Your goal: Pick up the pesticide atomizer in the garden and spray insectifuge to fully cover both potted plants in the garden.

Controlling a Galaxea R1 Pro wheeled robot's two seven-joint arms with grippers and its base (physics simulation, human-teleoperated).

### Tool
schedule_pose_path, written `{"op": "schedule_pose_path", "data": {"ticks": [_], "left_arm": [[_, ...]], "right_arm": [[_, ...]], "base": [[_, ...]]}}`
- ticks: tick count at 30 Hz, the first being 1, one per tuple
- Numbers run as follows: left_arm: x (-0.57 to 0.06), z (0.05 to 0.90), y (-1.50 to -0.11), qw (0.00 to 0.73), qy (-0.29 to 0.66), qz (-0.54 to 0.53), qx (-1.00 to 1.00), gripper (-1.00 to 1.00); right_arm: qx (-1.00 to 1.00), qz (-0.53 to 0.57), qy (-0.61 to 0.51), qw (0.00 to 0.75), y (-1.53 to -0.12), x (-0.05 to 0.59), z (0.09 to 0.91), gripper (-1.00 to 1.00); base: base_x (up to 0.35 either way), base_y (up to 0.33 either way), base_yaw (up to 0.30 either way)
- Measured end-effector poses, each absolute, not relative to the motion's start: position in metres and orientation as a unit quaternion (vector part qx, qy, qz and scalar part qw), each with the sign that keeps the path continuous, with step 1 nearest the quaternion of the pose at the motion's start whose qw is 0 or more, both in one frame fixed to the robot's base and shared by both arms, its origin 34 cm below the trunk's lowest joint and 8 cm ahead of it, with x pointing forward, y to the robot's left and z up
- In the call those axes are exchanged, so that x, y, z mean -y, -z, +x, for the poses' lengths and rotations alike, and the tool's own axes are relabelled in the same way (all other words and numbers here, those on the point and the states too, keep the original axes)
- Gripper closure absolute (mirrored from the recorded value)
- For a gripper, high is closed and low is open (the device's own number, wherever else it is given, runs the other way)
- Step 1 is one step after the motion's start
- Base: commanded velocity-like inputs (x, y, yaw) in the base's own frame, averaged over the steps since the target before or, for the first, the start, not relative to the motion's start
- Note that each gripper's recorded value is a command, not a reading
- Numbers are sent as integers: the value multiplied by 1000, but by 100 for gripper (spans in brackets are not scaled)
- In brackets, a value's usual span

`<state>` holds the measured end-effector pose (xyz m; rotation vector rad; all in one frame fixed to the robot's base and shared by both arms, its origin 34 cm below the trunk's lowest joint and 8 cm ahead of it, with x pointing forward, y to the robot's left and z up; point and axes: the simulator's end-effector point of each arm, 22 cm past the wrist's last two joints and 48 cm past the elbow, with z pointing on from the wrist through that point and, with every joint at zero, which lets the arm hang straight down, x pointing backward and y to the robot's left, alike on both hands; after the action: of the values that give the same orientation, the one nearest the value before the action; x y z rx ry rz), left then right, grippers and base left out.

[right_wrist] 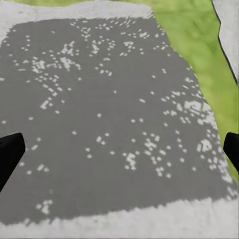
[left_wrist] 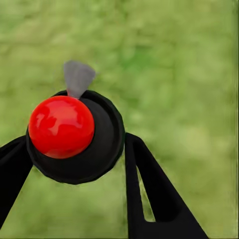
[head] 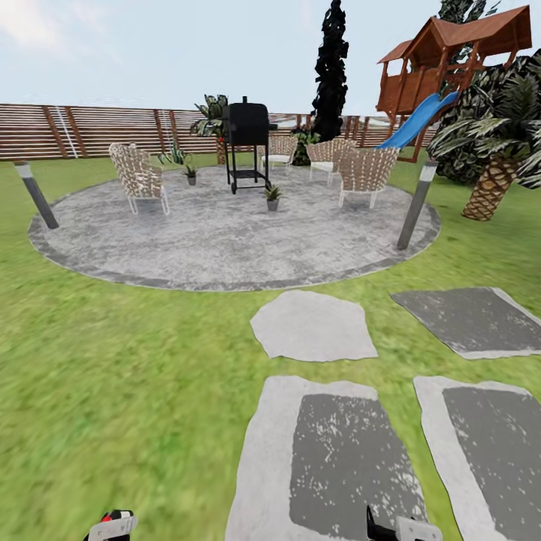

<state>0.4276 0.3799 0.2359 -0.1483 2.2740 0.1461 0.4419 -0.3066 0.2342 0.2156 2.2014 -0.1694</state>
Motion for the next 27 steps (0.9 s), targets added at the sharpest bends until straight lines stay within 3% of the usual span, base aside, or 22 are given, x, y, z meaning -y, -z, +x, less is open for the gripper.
{"op": "schedule_pose_path", "data": {"ticks": [27], "left_arm": [[-378,428,-236,416,-57,-60,-906,100]], "right_arm": [[-888,87,71,445,-234,312,442,-100]], "base": [[304,-180,0]]}}
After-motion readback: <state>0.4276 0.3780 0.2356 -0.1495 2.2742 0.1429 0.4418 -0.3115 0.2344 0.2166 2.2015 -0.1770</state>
